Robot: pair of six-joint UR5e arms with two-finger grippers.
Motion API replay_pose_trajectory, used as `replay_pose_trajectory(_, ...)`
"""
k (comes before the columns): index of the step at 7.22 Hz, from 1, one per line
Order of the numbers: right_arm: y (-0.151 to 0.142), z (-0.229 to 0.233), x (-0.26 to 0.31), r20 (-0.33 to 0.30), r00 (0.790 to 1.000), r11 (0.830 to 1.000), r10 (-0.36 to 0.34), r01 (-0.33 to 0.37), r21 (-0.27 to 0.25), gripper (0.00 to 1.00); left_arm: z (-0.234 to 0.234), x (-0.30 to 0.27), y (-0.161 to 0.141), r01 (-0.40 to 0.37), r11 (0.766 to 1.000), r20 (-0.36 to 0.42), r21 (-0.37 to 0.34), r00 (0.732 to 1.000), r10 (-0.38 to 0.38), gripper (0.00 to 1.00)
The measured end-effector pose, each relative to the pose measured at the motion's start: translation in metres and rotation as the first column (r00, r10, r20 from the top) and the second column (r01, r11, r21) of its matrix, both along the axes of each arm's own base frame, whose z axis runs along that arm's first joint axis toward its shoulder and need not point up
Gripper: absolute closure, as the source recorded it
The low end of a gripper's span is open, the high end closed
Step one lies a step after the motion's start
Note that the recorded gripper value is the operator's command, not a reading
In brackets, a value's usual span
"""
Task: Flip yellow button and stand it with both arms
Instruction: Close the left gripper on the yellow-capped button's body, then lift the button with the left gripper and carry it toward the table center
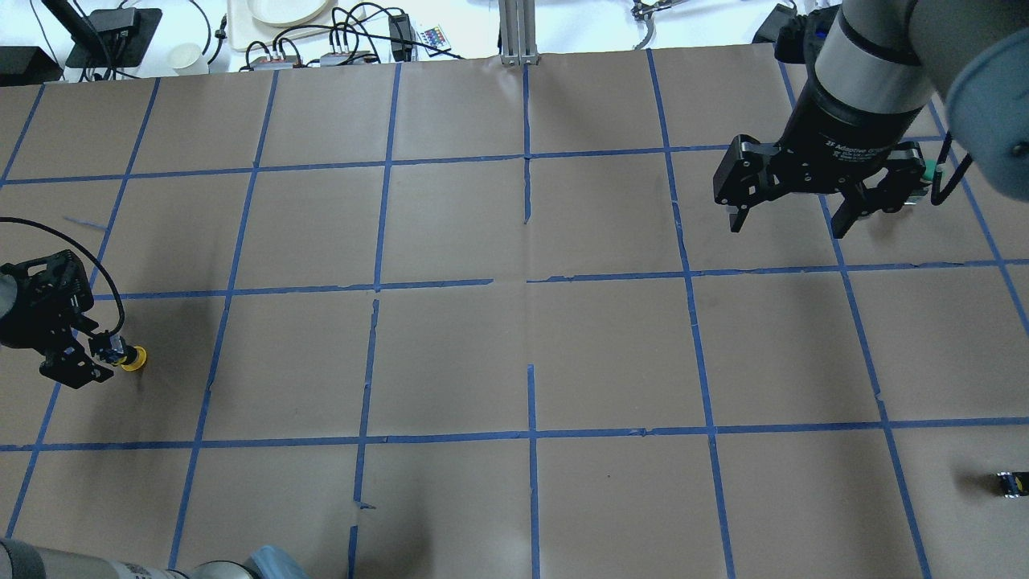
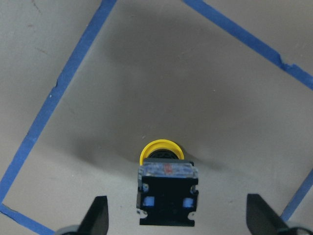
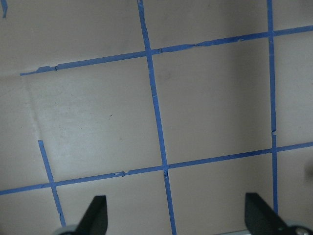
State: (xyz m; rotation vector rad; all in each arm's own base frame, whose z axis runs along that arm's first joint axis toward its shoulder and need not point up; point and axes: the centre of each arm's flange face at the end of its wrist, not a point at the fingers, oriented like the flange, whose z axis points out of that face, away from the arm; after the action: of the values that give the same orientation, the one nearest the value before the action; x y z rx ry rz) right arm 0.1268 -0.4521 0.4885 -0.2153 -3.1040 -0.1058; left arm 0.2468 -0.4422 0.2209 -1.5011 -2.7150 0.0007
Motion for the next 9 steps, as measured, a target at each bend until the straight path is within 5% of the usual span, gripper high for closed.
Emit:
replay_pose_trajectory(6,0.002,0.006,0.0,0.013,1.0,1.0,-0.009,0.009,-0.017,0.0,0.006,-0.004,-0.005,0.027,1.0,0.008,-0.015,1.0,-0.027,0.89)
replay_pose_trajectory(9,0.002,0.002,0.0,0.004,1.0,1.0,-0.003,0.003,-0.001,0.0,0.032,-0.024,-0.012,0.045,0.997,0.023,-0.067,0.999,-0.044,0.9)
